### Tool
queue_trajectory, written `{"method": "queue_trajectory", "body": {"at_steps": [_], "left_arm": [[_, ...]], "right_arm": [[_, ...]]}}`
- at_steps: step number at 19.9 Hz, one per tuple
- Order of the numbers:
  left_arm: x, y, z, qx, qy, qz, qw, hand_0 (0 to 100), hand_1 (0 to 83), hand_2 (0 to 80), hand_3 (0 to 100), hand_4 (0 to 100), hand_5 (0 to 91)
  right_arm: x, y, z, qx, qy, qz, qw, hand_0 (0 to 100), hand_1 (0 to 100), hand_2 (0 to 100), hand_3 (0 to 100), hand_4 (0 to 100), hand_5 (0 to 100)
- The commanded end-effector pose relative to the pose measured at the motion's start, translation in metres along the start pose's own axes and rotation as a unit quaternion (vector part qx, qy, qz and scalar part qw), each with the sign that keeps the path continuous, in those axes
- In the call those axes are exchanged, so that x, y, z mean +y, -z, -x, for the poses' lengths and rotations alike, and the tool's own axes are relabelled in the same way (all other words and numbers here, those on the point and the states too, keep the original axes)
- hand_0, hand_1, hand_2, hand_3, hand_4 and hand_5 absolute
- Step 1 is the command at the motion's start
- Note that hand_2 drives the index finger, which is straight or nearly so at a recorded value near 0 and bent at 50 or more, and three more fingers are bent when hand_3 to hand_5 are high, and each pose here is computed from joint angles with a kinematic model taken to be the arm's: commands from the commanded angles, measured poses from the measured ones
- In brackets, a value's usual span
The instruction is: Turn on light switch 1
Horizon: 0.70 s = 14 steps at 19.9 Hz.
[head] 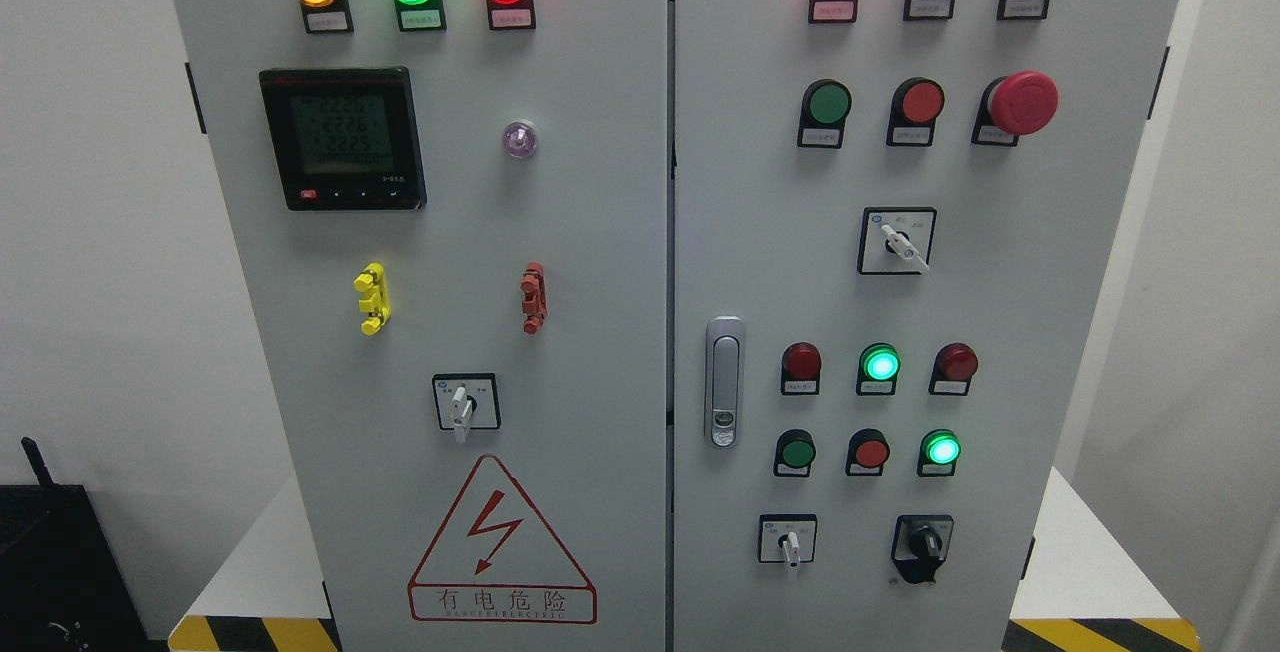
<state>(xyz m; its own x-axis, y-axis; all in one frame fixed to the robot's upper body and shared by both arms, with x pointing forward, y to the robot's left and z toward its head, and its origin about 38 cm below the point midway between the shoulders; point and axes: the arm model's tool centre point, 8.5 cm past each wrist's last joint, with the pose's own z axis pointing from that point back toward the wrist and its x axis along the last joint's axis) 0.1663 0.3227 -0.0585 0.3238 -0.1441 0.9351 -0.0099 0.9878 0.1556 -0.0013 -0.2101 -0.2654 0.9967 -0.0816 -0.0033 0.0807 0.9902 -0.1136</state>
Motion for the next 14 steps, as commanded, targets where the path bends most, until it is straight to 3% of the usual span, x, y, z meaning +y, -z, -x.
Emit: {"method": "queue_trajectory", "body": {"at_steps": [1,7,11,14], "left_arm": [[0.016,0.007,-0.118,-0.171,0.02,-0.021,0.985,44,44.2,19.8,51,71,49.7],[0.009,0.005,-0.155,-0.223,0.01,-0.039,0.974,44,54.4,27.1,63,80,66.8],[0.001,0.011,-0.169,-0.24,0.001,-0.033,0.97,26,60.1,32.9,69,85,76.3],[-0.005,0.025,-0.191,-0.253,-0.015,-0.04,0.966,21,61.9,35.9,76,86,78.1]], "right_arm": [[0.0,0.0,0.0,0.0,0.0,0.0,1.0,31,0,0,0,0,0],[0.0,0.0,-0.001,0.0,0.0,0.0,1.0,31,0,0,0,0,0],[0.0,0.0,0.0,0.0,0.0,0.0,1.0,31,0,0,0,0,0],[0.0,0.0,0.0,0.0,0.0,0.0,1.0,31,0,0,0,0,0]]}}
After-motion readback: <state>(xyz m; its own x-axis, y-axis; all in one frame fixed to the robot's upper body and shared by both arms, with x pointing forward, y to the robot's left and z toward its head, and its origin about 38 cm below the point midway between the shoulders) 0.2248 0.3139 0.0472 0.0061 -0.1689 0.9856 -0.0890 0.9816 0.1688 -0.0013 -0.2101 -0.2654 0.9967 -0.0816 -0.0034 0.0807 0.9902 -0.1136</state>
